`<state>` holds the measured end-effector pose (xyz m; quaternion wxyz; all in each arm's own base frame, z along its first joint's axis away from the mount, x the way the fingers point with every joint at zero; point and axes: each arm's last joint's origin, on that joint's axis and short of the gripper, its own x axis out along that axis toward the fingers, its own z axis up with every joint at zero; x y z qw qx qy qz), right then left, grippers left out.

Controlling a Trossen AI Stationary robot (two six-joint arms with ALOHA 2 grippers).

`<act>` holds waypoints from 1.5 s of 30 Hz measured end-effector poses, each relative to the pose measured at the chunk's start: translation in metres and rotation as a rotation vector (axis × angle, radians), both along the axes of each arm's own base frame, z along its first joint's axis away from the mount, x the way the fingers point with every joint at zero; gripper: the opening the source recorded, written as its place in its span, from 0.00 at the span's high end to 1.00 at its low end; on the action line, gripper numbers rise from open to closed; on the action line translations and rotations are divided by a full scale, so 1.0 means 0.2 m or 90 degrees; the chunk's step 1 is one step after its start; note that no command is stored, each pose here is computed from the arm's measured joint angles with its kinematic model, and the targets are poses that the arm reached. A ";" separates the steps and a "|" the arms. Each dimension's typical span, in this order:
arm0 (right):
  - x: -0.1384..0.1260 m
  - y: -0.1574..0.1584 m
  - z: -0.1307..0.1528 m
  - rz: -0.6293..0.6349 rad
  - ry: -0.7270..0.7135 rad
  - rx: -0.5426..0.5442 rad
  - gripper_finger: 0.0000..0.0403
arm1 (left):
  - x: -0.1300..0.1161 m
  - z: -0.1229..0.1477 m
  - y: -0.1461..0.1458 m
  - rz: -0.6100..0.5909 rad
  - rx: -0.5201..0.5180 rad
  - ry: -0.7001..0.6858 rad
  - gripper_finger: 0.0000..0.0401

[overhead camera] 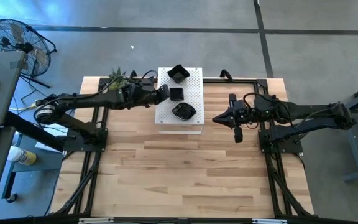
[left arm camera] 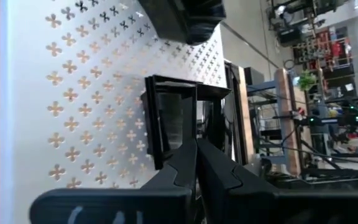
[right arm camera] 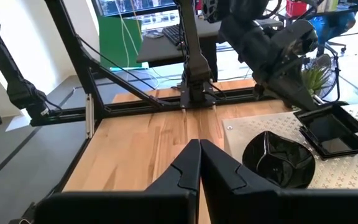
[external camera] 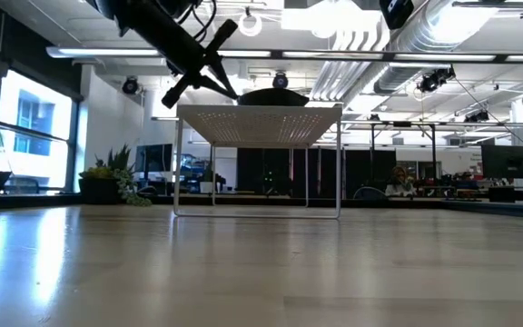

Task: Pick & Place Mini shaped plates
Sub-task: Stack the black square plate on top of the black square plate on the shelf, then return to home position

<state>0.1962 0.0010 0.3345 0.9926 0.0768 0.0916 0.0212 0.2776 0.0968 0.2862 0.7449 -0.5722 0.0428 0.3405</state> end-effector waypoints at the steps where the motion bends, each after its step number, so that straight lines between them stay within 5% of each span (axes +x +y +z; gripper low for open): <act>1: 0.00 0.00 0.00 0.000 0.000 0.000 0.99 | 0.00 0.00 0.00 0.000 0.001 -0.001 0.98; 17: 0.00 0.00 0.00 -0.001 0.000 0.003 0.99 | 0.02 -0.02 0.01 -0.016 0.049 0.032 0.82; 24: 0.00 0.00 0.00 -0.012 0.000 0.001 0.99 | -0.02 0.04 -0.02 -0.128 0.169 0.070 0.89; 27: 0.00 -0.02 0.00 -0.056 0.001 -0.018 0.99 | -0.03 0.07 -0.06 -0.155 0.226 0.088 0.98; 32: -0.02 -0.04 -0.02 -0.153 0.028 -0.043 1.00 | -0.03 0.11 -0.18 -0.185 0.368 0.154 0.99; 38: -0.06 -0.03 0.02 -0.115 -0.004 -0.082 1.00 | -0.06 0.00 -0.29 -0.219 0.429 0.207 1.00; 45: -0.06 -0.11 -0.03 -0.088 -0.056 -0.095 1.00 | -0.18 -0.20 -0.33 -0.248 0.486 0.070 1.00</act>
